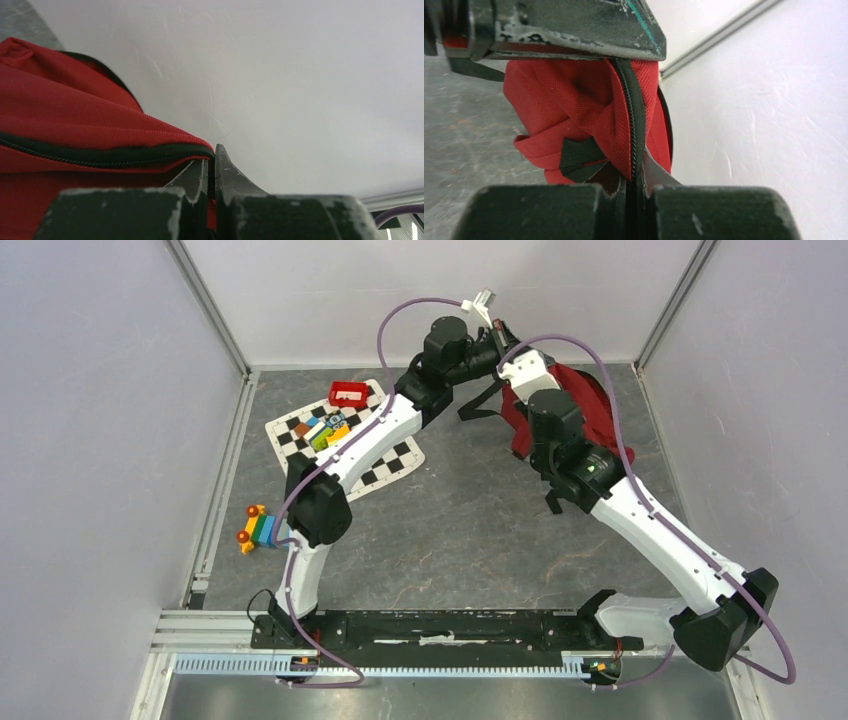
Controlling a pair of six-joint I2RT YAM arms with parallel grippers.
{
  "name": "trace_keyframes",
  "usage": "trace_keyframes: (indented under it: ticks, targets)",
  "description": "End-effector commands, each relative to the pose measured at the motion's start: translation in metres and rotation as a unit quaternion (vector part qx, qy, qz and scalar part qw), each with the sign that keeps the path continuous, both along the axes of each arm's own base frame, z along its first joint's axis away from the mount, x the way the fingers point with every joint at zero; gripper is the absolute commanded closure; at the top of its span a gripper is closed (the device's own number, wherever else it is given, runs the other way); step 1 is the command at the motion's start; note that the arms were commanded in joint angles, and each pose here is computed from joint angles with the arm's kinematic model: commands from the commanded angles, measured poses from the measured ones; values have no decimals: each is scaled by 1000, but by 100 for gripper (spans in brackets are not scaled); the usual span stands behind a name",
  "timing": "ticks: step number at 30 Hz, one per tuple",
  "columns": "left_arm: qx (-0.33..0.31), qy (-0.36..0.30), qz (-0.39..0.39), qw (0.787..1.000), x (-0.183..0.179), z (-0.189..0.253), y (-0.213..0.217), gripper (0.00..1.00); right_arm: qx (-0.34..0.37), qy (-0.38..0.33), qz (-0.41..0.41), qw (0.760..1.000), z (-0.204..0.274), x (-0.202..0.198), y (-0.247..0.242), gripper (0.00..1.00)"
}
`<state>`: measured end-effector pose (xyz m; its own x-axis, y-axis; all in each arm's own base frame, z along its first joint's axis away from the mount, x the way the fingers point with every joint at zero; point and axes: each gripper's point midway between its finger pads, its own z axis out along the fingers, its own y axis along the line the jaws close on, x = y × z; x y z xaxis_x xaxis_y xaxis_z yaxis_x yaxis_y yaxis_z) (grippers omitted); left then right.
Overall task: Pack the student bag
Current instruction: Adjust the student bag at the center of the board.
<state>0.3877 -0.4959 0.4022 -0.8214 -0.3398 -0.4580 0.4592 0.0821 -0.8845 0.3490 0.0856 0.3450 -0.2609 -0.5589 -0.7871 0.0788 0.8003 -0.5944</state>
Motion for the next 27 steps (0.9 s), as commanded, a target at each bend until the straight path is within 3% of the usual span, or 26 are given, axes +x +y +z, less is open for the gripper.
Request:
trace_keyframes:
  ticks: [1, 8, 13, 17, 22, 27]
  targets:
    - [-35, -117, 54, 991, -13, 70, 54, 98, 113, -60, 78, 989, 49, 2, 34, 100]
    - [0, -96, 119, 988, -1, 46, 126, 98, 206, -26, 165, 964, 34, -9, 96, 100]
    - [22, -84, 97, 991, -24, 47, 155, 98, 290, -4, 228, 929, 42, -21, 146, 100]
    - [42, -71, 79, 993, -45, 43, 167, 98, 319, 13, 273, 907, 49, -34, 182, 100]
    - [54, -61, 75, 994, -48, 31, 169, 98, 284, 1, 244, 927, 46, -26, 177, 100]
    - [83, -39, 77, 993, -19, -18, 157, 98, 204, 19, 225, 953, 7, -14, 170, 100]
